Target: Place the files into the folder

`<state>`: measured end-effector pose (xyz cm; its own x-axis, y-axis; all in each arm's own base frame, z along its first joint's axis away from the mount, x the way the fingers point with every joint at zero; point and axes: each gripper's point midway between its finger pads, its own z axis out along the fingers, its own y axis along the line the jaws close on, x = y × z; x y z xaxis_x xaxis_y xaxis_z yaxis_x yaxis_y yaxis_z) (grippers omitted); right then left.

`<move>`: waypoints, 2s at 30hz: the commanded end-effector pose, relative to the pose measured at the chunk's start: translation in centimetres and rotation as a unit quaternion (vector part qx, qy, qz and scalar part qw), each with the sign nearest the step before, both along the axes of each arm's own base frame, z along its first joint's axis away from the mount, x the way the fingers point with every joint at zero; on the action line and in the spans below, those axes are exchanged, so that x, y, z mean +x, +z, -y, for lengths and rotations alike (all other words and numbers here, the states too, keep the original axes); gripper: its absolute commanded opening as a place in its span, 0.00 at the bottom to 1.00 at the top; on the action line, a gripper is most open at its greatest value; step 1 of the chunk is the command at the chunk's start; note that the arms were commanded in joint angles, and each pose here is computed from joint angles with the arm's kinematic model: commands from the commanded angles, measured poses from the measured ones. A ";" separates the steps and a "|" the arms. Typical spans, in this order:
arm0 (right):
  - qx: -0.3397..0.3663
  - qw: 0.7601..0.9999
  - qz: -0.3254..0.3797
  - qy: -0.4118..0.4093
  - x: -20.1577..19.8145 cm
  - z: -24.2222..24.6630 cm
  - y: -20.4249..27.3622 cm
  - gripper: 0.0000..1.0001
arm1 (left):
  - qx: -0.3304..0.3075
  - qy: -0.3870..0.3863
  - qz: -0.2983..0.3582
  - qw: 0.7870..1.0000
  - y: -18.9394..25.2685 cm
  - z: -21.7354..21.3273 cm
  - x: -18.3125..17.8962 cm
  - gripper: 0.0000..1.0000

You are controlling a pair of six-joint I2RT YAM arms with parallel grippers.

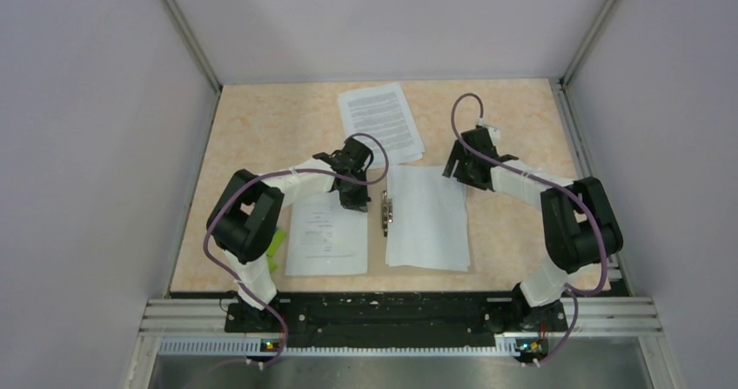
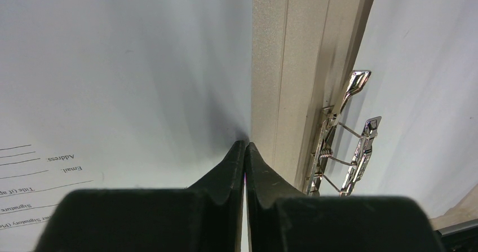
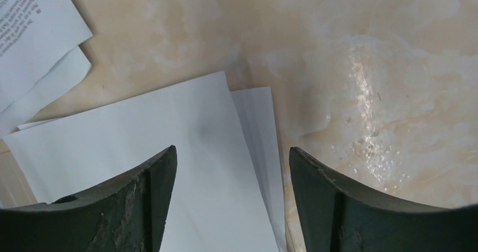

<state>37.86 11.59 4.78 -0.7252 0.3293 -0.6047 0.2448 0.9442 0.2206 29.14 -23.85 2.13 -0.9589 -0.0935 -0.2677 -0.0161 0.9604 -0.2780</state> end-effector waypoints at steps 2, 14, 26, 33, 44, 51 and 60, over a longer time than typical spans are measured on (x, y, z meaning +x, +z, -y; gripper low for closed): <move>0.033 0.999 0.025 -0.031 -0.4 0.9 0.8 0.67 | 0.045 -0.005 -0.046 0.998 -2.5 -1.7 -2.1 0.07; 0.088 0.996 0.015 -0.007 -1.3 -0.2 -1.0 0.48 | 0.049 -0.004 -0.045 0.998 -2.4 -1.8 -2.0 0.07; 0.072 0.997 0.016 0.009 -1.5 -0.2 -0.9 0.32 | 0.052 -0.003 -0.048 0.998 -2.6 -1.9 -2.2 0.06; 0.042 0.999 0.011 0.017 -2.0 -0.4 -1.3 0.29 | 0.052 -0.003 -0.048 0.997 -2.6 -1.9 -2.3 0.06; 0.017 1.000 0.012 0.009 -2.8 0.7 -1.2 0.31 | 0.050 -0.001 -0.051 0.997 -2.7 -1.7 -2.6 0.06; 0.006 1.000 0.017 0.013 -2.9 1.1 -0.4 0.39 | 0.046 0.004 -0.050 0.998 -2.5 -1.6 -2.6 0.07; 0.005 0.997 0.065 0.041 0.0 0.0 4.3 0.64 | 0.021 0.005 -0.003 1.000 2.0 -0.1 0.2 0.19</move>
<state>34.54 10.33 3.68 -0.7457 0.3016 -0.5941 0.2120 0.9527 0.2175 29.00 -24.06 2.45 -0.9602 -0.1048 -0.2590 -0.0304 0.9607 -0.2760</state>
